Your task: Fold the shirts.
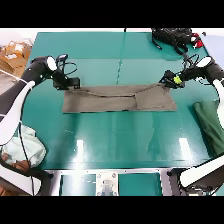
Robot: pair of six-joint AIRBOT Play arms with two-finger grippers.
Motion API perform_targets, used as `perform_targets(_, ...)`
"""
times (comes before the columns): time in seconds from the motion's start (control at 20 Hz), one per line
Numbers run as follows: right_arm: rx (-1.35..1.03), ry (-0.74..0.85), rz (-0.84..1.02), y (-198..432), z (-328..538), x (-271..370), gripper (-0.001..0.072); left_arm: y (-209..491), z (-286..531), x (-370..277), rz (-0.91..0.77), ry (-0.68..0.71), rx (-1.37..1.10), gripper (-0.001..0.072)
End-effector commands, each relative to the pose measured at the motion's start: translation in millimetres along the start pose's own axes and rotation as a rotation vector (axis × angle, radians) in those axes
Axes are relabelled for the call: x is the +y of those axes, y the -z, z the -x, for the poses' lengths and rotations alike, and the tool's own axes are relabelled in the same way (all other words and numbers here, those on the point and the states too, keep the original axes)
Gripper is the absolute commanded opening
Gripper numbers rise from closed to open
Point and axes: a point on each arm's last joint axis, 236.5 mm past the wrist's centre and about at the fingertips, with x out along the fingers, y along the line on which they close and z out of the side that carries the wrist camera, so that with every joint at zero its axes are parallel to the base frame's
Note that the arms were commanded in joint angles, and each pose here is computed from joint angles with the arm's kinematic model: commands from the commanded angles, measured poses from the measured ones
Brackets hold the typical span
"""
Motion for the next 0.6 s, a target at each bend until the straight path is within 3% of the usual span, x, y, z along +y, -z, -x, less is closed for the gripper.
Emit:
perform_targets(0.0,-0.022,0.001,0.039,-25.2,5.3,-19.1,0.0508,-45.7,18.5,21.9,0.048,-0.025,-0.107,0.0687)
perform_targets(0.1,0.008,0.005,0.057,-23.1,23.3,-42.8,0.0587,-62.9,41.9,47.7,0.154,-0.034,-0.143,0.0688)
perform_targets(0.2,0.071,0.003,0.047,-7.2,31.8,-70.6,0.0603,-66.1,57.1,68.9,0.249,-0.031,-0.139,0.0688)
perform_targets(0.3,0.149,-0.021,0.046,14.3,33.0,-90.0,0.0692,-58.8,62.5,69.3,0.298,0.020,-0.097,0.0688)
perform_targets(0.55,0.255,-0.213,0.062,39.0,3.9,-83.9,0.0692,-40.6,65.2,33.9,0.274,0.170,0.001,0.0687)
